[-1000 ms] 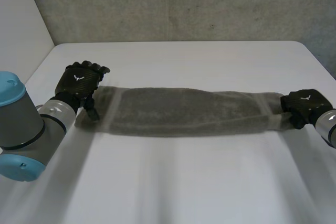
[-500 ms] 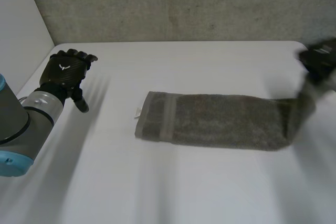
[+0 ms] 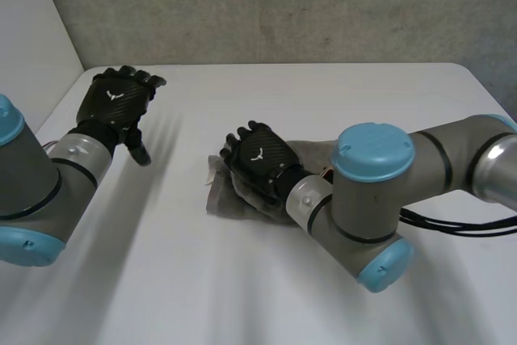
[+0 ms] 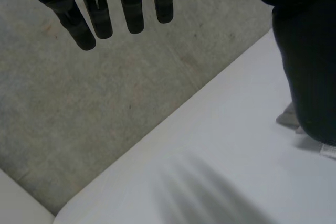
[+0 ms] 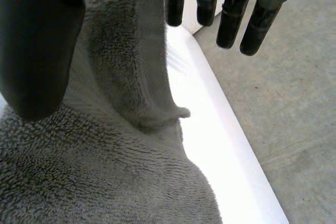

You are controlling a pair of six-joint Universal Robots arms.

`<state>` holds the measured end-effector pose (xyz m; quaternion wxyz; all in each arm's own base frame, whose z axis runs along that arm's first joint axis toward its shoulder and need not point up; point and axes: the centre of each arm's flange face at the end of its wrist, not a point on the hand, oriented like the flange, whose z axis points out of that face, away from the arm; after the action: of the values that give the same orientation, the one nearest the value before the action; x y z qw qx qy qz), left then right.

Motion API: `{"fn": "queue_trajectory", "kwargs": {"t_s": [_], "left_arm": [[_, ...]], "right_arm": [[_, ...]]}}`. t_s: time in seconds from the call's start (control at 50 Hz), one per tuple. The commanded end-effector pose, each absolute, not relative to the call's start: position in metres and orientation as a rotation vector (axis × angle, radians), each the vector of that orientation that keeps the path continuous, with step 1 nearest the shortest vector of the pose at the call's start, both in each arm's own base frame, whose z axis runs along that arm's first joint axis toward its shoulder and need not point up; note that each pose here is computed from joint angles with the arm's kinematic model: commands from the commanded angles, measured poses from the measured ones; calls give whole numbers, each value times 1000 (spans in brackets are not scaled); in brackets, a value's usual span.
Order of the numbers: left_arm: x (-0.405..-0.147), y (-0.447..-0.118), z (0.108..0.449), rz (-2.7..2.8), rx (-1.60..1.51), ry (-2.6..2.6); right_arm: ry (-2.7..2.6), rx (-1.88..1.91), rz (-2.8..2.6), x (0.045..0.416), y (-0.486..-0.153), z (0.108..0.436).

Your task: Fold the towel.

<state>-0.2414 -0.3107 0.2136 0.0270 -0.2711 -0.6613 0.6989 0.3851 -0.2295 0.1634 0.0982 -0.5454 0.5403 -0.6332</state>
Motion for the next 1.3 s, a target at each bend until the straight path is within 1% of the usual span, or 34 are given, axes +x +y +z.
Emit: {"fn": "queue_trajectory", "kwargs": {"t_s": [0.02, 0.04, 0.06, 0.1, 0.16, 0.2, 0.22, 0.26, 0.28, 0.32, 0.34, 0.36, 0.38, 0.42, 0.44, 0.48, 0.58, 0.78, 0.86, 0.92, 0.96, 1.14, 1.22, 1.3], "left_arm": [[-265, -301, 223, 2152, -866, -1949], [-270, -298, 224, 2145, -866, -1933], [-270, -298, 224, 2145, -866, -1932], [-278, -293, 221, 2122, -885, -1917], [-284, -290, 218, 2108, -899, -1907], [-301, -280, 214, 2071, -940, -1872], [-301, -280, 214, 2071, -940, -1872], [-318, -270, 205, 2025, -981, -1849], [-318, -270, 205, 2025, -981, -1849], [-330, -263, 194, 1983, -1011, -1838], [-330, -263, 194, 1983, -1011, -1838], [-337, -260, 189, 1962, -1027, -1834], [-337, -260, 189, 1962, -1027, -1834], [-352, -252, 178, 1926, -1057, -1818], [-352, -252, 178, 1926, -1057, -1818], [-362, -248, 172, 1907, -1054, -1815], [-371, -246, 171, 1888, -1017, -1804], [-377, -257, 163, 1906, -984, -1821], [-371, -270, 153, 1943, -938, -1903], [-369, -273, 152, 1958, -925, -1928], [-361, -280, 149, 1976, -892, -1980], [-351, -277, 138, 1964, -907, -2052], [-348, -271, 134, 1950, -929, -2085], [-348, -265, 132, 1950, -940, -2099]], "right_arm": [[1781, -1346, -1935, 331, -255, 206], [1838, -1294, -1924, 317, -259, 206], [1839, -1294, -1924, 317, -259, 206], [1958, -1233, -1851, 293, -257, 198], [2021, -1225, -1803, 282, -256, 190], [2142, -1201, -1707, 260, -255, 169], [2143, -1201, -1707, 260, -255, 168], [2216, -1174, -1665, 246, -255, 155], [2216, -1174, -1664, 246, -255, 155], [2249, -1157, -1656, 239, -257, 148], [2249, -1157, -1656, 239, -257, 148], [2258, -1153, -1662, 236, -259, 146], [2258, -1153, -1662, 236, -259, 146], [2279, -1146, -1646, 233, -262, 138], [2279, -1146, -1646, 233, -262, 138], [2291, -1146, -1626, 233, -261, 133], [2290, -1149, -1626, 233, -260, 132], [2274, -1156, -1644, 236, -259, 130], [2275, -1150, -1662, 236, -262, 126], [2277, -1151, -1660, 236, -263, 123], [2276, -1152, -1665, 237, -264, 121], [2310, -1145, -1704, 234, -273, 118], [2335, -1206, -1721, 232, -274, 115], [2336, -1255, -1756, 231, -275, 119]]}}
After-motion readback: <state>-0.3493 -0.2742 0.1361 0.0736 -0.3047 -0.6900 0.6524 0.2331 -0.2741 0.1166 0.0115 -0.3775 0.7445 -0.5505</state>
